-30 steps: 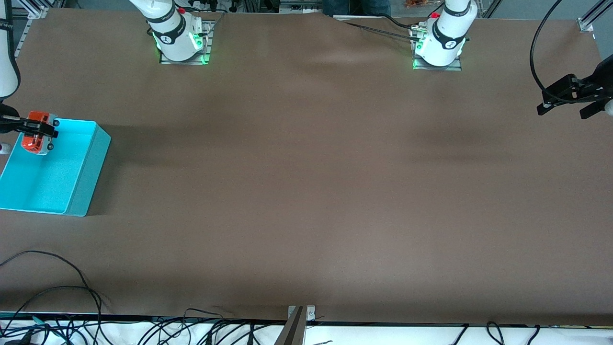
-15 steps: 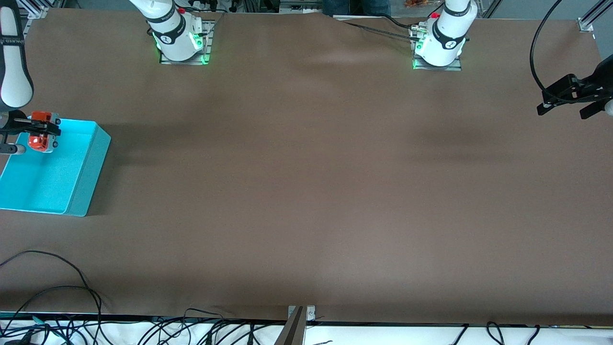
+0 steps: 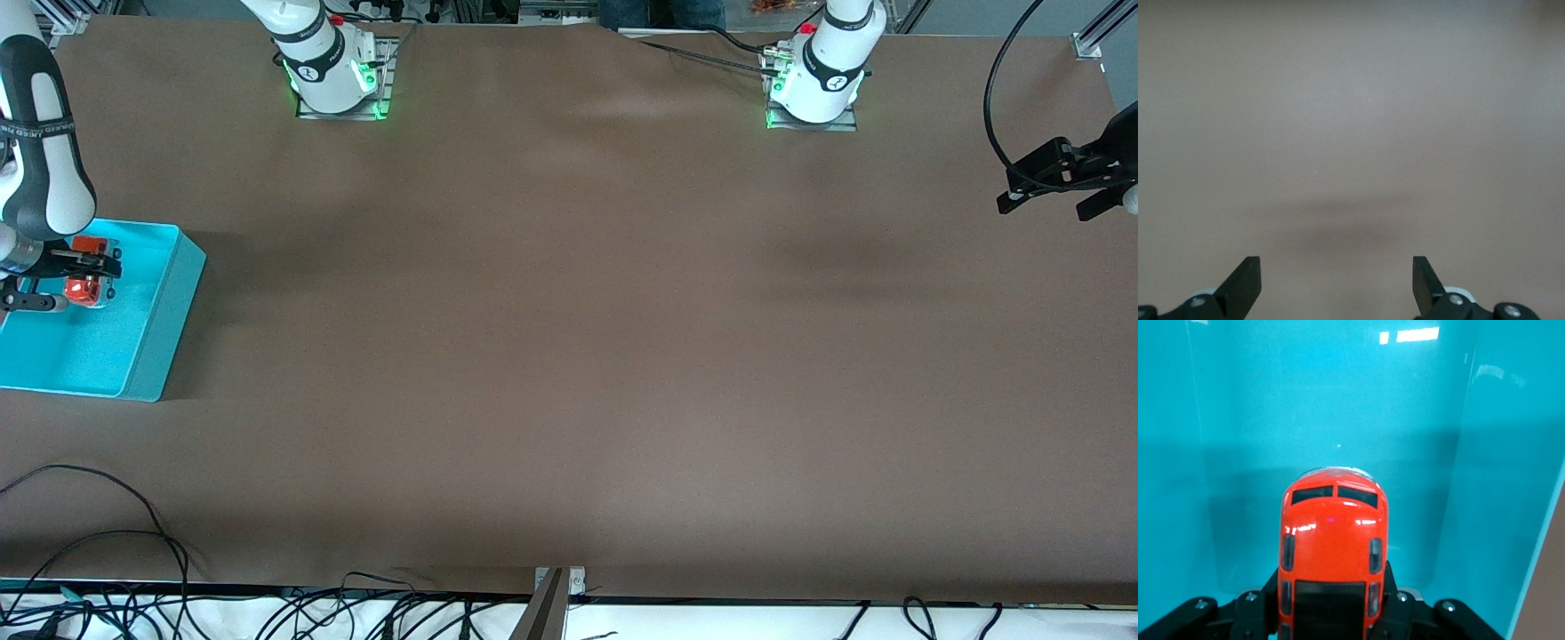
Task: Wind up bus and store in blue box
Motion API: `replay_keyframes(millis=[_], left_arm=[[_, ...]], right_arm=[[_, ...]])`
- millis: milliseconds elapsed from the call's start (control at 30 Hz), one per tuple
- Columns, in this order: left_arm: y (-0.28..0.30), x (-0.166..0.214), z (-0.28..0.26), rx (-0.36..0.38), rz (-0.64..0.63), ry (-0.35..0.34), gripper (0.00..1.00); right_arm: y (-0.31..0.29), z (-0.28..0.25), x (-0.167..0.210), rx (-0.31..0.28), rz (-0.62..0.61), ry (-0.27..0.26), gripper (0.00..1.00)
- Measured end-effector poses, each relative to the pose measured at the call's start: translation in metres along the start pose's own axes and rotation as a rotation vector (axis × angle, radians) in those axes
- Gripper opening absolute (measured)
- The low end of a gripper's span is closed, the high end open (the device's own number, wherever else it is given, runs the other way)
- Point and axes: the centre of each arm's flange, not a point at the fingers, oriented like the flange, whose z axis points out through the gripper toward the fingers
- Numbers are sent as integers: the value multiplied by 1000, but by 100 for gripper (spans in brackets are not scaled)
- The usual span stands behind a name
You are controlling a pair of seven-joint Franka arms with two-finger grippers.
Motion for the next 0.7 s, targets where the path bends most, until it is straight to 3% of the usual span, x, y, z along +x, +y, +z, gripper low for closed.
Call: replay_keyframes(millis=[700], left_arm=[[-9,-1,-1,0,-17,1,100]], right_arm=[[29,80,1,-32,6,-23,55]])
